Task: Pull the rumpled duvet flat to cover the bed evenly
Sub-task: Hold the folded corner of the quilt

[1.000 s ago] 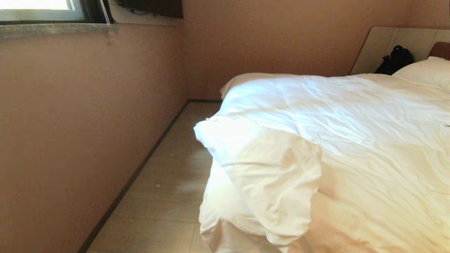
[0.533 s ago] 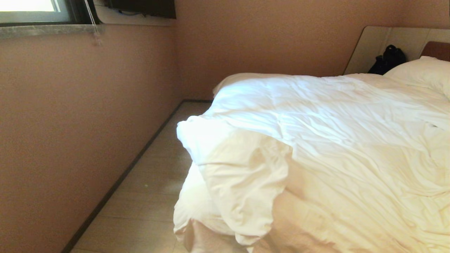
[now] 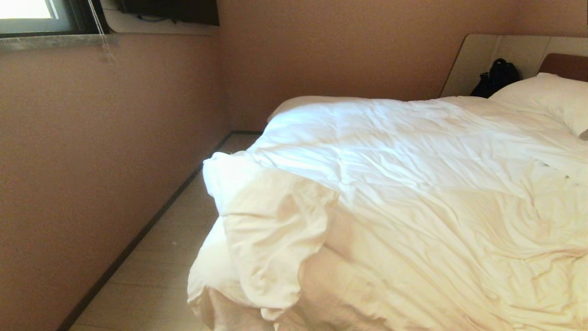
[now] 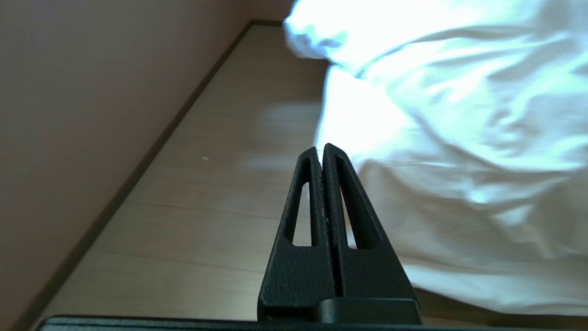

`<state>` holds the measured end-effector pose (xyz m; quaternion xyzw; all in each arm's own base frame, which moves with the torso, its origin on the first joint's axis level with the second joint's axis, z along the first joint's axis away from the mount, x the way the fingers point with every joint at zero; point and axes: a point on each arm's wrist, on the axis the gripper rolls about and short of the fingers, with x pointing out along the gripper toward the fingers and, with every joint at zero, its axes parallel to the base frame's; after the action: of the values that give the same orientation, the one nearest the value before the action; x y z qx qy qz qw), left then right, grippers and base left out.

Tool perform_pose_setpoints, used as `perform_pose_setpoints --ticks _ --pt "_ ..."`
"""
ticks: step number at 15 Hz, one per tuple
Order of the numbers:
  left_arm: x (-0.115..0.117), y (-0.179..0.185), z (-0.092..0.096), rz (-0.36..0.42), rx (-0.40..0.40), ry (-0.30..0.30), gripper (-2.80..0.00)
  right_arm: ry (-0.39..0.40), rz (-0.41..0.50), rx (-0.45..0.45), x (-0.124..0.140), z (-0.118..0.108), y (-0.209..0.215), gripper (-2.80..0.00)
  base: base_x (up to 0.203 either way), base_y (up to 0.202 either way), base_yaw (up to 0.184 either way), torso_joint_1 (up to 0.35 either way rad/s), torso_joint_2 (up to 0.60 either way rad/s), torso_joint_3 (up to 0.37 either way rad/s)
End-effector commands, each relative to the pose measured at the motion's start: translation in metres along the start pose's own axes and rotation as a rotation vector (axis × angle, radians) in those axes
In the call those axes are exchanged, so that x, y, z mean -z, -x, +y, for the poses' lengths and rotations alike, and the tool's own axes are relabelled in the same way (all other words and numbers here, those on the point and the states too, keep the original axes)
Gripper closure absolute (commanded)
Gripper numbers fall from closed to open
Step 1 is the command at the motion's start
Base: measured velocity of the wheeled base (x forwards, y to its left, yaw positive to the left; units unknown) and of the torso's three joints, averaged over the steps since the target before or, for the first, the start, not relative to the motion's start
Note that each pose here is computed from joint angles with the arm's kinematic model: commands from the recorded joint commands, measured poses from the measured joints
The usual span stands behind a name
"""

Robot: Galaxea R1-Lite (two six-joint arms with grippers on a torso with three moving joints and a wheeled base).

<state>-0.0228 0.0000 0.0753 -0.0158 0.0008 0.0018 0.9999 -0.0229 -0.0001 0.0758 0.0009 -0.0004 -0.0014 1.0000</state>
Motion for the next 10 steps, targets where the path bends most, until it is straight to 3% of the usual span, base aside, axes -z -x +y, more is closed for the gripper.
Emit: perform_pose_setpoints --ticks 1,10 --pt "0.0000 0.0000 0.0000 0.000 0.001 0.001 0.00 0.000 0.001 0.000 0.0003 0.0000 -0.0001 0.00 0.000 -0.193 0.004 0.002 0.00 0.002" --pt "-0.0004 0.0001 0.0000 -0.002 -0.001 -0.003 0.00 0.002 -0.001 0.000 0.0002 0.0000 -0.0001 0.00 0.000 -0.193 0.000 0.002 0.00 0.002"
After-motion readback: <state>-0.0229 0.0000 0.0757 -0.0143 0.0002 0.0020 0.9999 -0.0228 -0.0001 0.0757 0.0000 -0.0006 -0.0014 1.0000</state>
